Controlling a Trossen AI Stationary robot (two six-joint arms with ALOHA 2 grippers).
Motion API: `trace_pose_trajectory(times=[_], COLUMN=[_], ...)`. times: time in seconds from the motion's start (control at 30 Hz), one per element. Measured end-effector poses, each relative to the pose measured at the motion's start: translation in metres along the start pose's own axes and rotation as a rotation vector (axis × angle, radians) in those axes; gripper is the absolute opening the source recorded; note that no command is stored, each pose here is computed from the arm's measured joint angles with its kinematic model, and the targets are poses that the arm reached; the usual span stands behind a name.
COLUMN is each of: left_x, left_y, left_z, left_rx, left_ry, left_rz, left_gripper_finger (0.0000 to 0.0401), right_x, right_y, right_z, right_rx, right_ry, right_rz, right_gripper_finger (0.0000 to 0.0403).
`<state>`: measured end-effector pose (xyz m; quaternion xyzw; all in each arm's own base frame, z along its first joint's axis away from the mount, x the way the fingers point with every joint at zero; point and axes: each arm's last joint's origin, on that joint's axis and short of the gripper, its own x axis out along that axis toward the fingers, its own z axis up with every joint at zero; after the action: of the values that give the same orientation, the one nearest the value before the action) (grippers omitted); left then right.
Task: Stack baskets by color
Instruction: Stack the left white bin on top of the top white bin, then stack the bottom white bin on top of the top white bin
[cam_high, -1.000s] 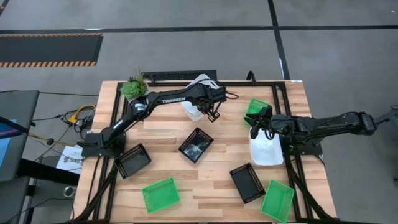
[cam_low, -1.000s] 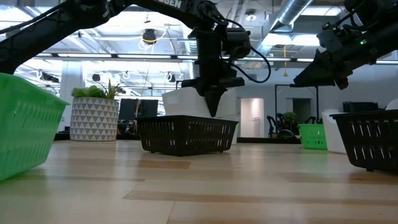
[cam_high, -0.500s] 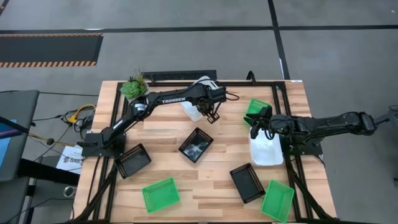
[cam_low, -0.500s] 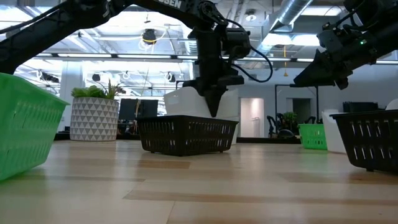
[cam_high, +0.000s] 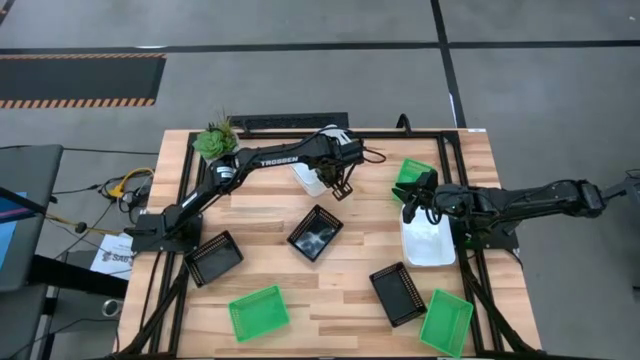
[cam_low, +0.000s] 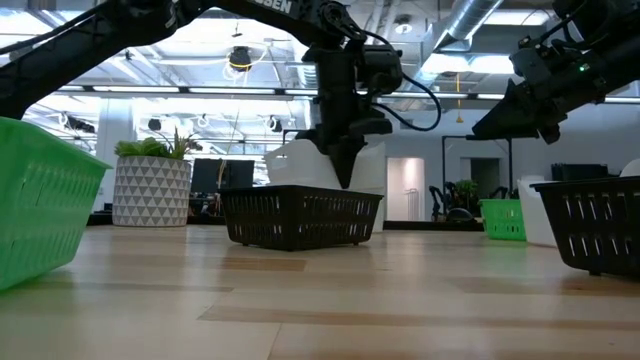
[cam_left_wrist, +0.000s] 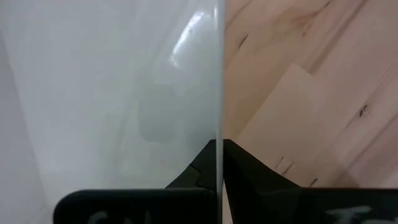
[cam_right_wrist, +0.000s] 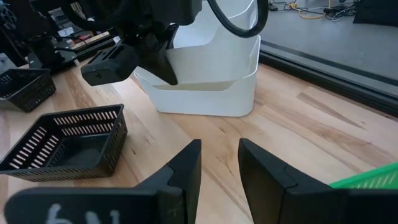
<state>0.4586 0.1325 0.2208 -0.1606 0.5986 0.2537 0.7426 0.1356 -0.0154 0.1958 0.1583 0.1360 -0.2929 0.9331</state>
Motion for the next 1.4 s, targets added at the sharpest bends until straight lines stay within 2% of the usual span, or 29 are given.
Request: trace_pose_trajectory(times=[0.27, 0.7, 0.93, 1.07, 1.4], left_x=[0.0000, 0.0000, 0.0001, 0.0002, 0.0003], left_y=[0.0018, 0.0019, 0.0004, 0.0000, 0.0001], left_z=[-0.0051, -0.0054, -0.0044, -0.0017, -0.0010], left_rx=[0.036, 0.093, 0.102, 0.069, 0.077], left_ry=[0.052, 0.055, 0.052, 0.021, 0.015], left_rz=[0.023, 0.022, -0.021, -0.011, -0.016], left_gripper_finger=[0.0000, 0.0000, 0.0004, 0.0034, 0.0133], right_x=[0.0000, 0.0000, 0.0000, 0.0000, 0.0000], right_y=[0.0000, 0.0000, 0.0000, 0.0000, 0.0000], right_z=[0.0000, 0.0000, 0.0000, 0.0000, -0.0001], right_rx=[0.000, 0.000, 0.000, 0.000, 0.001], right_ry=[0.000, 0.000, 0.000, 0.000, 0.001], right_rz=[0.000, 0.000, 0.000, 0.000, 0.000], right_gripper_finger=[0.0129, 0.0129, 0.0129, 0.0129, 0.0129])
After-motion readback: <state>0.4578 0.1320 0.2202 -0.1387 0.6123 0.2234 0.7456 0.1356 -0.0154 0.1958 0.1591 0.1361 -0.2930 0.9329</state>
